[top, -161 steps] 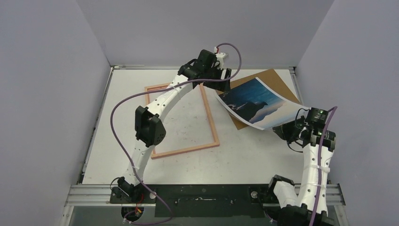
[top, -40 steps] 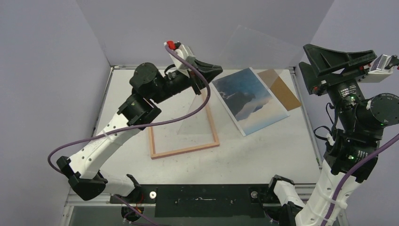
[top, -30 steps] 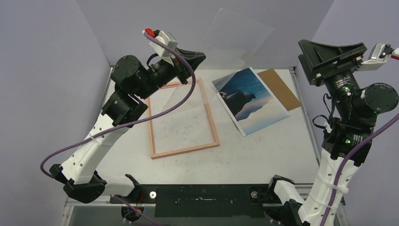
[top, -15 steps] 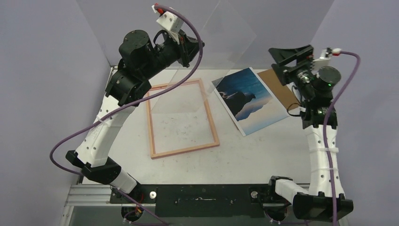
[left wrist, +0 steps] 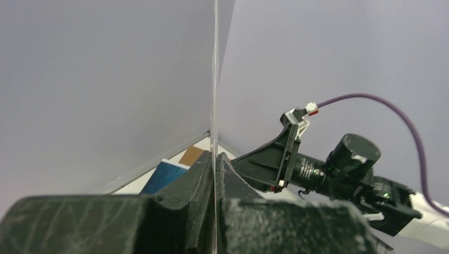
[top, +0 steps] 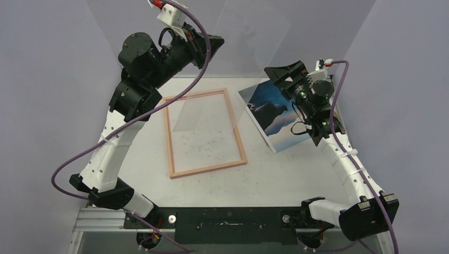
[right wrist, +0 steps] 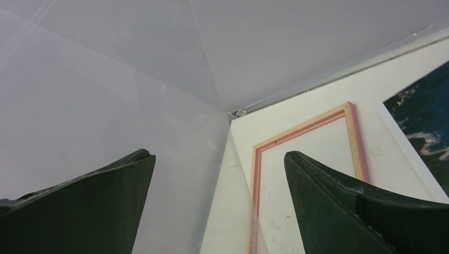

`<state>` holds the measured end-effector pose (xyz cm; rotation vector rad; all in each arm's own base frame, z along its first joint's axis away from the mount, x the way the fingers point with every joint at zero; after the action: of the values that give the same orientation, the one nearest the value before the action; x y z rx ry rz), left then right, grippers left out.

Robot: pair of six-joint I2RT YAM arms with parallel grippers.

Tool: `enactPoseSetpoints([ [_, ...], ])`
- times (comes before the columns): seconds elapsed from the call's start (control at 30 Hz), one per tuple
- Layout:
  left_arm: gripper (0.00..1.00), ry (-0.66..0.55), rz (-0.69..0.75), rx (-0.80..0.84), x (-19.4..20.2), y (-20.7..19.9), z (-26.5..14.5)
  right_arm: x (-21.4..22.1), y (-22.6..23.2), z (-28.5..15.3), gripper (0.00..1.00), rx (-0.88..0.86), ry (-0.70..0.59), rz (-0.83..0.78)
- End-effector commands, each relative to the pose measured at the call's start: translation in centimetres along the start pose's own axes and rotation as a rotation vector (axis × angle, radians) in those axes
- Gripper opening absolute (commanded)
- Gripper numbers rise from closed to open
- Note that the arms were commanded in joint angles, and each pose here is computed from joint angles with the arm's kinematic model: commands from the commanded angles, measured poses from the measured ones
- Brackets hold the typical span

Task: Put the photo into the frame

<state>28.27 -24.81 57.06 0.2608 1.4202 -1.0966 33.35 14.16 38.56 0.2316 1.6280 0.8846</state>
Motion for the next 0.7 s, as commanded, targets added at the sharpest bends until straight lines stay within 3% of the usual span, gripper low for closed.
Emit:
enactPoseSetpoints([
  [0.0,0.00,-0.241,-0.023,0.125,-6.2,-4.4,-3.6,-4.4,4.0,-1.4,0.99,-0.191,-0.247,-0.057],
  [0.2,0.00,-0.329,-0.095,0.182,-8.4,-6.1,-4.9,-6.1,6.8,-2.9,1.00,-0.362,-0.337,-0.074],
  [0.53,0.00,-0.339,-0.207,0.335,-10.4,-8.9,-4.9,-8.6,13.1,-5.6,1.00,-0.797,-0.418,-0.083],
  [0.67,0.00,-0.355,-0.189,0.345,-10.8,-9.0,-5.0,-9.2,14.3,-7.5,0.89,-0.856,-0.450,-0.101],
])
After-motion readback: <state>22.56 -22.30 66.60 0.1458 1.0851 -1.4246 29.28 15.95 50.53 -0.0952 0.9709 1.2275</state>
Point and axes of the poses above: each gripper's point midway between its finger pads, its own z axis out along the fingers, its own y axis along the line the jaws close on, x = y × z, the point moved 5 cm from there along -z, back along the fingers, and after that the axes turned 15 degrees about -z, right-handed, at the moved point
